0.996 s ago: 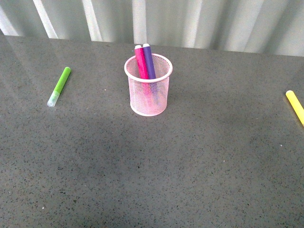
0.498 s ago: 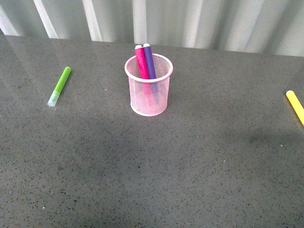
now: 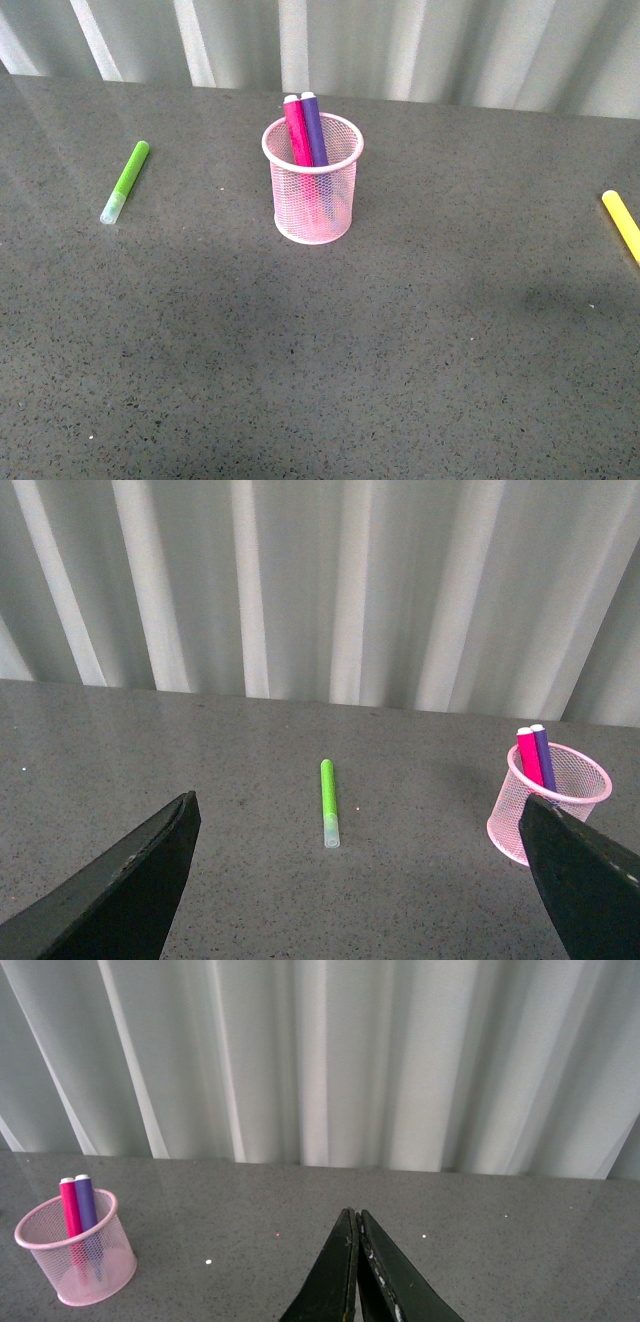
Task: Insert purple and pink pens into pink cup
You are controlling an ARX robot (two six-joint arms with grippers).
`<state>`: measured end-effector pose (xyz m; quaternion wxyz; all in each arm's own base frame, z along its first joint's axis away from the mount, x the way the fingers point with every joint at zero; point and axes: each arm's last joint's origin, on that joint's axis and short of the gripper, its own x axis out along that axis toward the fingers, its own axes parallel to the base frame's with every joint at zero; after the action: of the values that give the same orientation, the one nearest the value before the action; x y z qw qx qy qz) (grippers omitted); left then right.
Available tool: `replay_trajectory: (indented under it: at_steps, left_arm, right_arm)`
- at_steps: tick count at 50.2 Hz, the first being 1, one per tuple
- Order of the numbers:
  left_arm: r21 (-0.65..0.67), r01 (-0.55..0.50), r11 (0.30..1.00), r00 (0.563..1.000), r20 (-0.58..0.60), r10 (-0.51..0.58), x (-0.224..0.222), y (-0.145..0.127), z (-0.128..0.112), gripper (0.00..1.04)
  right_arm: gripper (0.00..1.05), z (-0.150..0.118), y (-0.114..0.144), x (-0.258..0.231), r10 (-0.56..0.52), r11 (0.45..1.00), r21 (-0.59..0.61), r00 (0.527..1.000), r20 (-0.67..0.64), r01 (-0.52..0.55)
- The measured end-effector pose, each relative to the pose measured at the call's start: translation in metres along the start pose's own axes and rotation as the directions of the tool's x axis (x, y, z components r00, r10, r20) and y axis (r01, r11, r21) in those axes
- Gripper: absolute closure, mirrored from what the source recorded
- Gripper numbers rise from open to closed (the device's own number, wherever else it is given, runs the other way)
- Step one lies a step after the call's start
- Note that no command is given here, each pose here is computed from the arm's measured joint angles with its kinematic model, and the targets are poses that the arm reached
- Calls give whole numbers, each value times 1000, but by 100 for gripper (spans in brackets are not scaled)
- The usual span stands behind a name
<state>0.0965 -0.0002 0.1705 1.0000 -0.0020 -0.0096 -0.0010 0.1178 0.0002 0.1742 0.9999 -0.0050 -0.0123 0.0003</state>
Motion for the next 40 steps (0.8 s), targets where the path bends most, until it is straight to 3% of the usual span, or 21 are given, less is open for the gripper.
replay_trajectory:
  at_steps: [40]
  left_arm:
    - [0,0,1000,1000,1,0,0,0,0,7]
  right_arm:
    - [101,-3,0,-21,0,1000,7,1000,-5,0]
